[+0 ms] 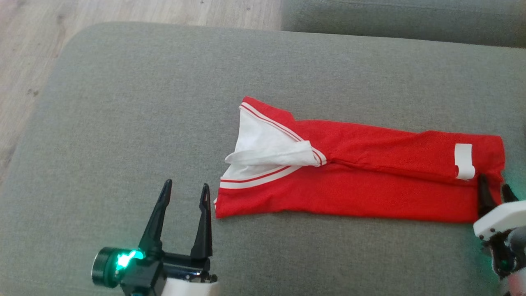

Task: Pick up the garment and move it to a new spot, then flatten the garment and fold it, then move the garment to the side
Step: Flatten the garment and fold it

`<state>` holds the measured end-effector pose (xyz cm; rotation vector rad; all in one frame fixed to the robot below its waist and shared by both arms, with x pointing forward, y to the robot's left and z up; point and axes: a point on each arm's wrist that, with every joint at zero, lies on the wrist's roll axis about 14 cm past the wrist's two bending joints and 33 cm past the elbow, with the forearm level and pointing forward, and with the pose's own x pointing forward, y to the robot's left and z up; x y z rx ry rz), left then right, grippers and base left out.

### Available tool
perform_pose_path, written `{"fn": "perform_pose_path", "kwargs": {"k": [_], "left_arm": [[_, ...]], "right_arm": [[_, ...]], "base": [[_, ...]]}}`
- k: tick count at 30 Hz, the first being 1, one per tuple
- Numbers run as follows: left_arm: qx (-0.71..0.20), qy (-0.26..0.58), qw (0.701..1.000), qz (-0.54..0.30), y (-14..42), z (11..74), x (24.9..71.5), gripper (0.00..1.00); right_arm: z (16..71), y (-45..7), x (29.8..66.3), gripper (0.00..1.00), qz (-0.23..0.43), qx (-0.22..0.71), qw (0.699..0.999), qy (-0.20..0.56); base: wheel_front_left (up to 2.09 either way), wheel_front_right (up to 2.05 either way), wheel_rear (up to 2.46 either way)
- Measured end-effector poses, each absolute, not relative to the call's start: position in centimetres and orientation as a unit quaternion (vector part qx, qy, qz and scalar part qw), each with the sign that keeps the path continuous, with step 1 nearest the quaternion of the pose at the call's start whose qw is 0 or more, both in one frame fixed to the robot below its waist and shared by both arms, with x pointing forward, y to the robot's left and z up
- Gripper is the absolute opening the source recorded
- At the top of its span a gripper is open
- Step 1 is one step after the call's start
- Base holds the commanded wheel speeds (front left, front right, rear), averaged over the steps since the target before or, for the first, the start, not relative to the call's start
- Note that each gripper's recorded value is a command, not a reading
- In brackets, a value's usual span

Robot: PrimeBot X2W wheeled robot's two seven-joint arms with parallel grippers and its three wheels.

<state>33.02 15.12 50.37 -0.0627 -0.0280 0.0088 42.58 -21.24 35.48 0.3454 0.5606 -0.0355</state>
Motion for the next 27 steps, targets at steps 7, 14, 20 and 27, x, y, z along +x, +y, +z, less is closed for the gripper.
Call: {"fn": "perform_pose_path", "kwargs": {"k": [7,14,20,27], "left_arm": [[-0.024,-0.031,0.999,0.016,16.0,51.1,32.7,1.0],[-0.022,-0.026,0.999,0.007,15.7,50.6,31.4,1.0],[-0.023,-0.035,0.999,-0.014,14.7,51.1,31.4,1.0],[-0.026,-0.039,0.998,-0.031,13.8,51.1,31.2,1.0]], "right_arm": [[35.8,-20.5,43.0,0.0,-0.023,0.183,0.943,0.275],[37.6,-23.9,41.7,0.0,-0.044,0.165,0.953,0.251],[43.0,-28.1,42.5,0.0,-0.055,0.146,0.969,0.191],[49.8,-19.5,44.5,0.0,0.054,0.222,0.966,0.119]], "base": [[0.0,0.0,0.0],[0.0,0.0,0.0],[0.0,0.0,0.0],[0.0,0.0,0.0]]}}
